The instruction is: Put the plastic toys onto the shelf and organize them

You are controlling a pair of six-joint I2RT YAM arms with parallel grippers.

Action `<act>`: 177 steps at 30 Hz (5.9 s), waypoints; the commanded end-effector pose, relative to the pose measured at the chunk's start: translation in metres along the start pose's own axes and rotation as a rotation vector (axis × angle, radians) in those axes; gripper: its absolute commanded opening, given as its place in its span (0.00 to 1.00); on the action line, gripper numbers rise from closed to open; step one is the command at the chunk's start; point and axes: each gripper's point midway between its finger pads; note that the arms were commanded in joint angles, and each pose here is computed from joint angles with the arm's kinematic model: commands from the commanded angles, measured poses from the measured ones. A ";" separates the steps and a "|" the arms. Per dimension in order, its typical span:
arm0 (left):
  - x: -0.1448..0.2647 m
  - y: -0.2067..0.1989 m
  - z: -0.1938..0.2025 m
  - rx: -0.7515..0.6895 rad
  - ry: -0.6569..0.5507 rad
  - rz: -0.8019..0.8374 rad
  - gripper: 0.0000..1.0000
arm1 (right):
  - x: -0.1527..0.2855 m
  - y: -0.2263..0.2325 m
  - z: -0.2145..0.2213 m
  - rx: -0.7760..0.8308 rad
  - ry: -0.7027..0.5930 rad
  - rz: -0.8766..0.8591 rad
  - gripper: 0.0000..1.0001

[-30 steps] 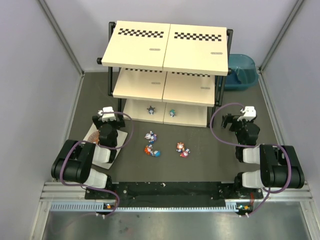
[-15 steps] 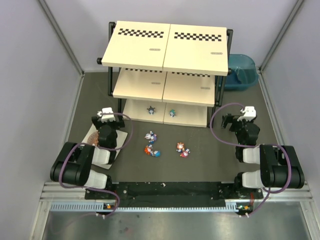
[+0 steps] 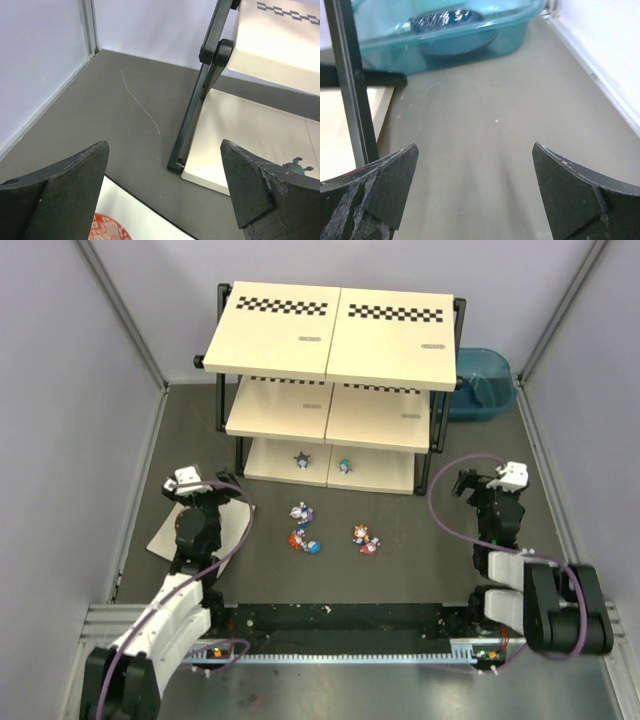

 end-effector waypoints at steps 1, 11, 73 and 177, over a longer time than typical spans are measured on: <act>0.013 0.004 -0.006 0.091 0.052 -0.046 0.99 | 0.016 -0.036 -0.026 -0.124 -0.041 0.229 0.99; 0.027 -0.023 0.006 0.297 0.238 0.006 0.99 | 0.049 -0.018 -0.095 -0.426 0.030 0.184 0.99; 0.198 -0.184 0.098 0.333 0.678 0.520 0.99 | 0.128 0.239 0.037 -0.110 0.517 -0.623 0.54; 0.202 -0.180 0.095 0.342 0.699 0.492 0.99 | 0.222 0.238 0.093 0.032 0.746 -0.899 0.44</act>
Point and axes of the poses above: each gripper's point midway between its finger pads, its own x axis back along the fingers, its own y axis along the line the jaws close on, z = x × y, and after that the axes turned 7 degrees about x, right-handed
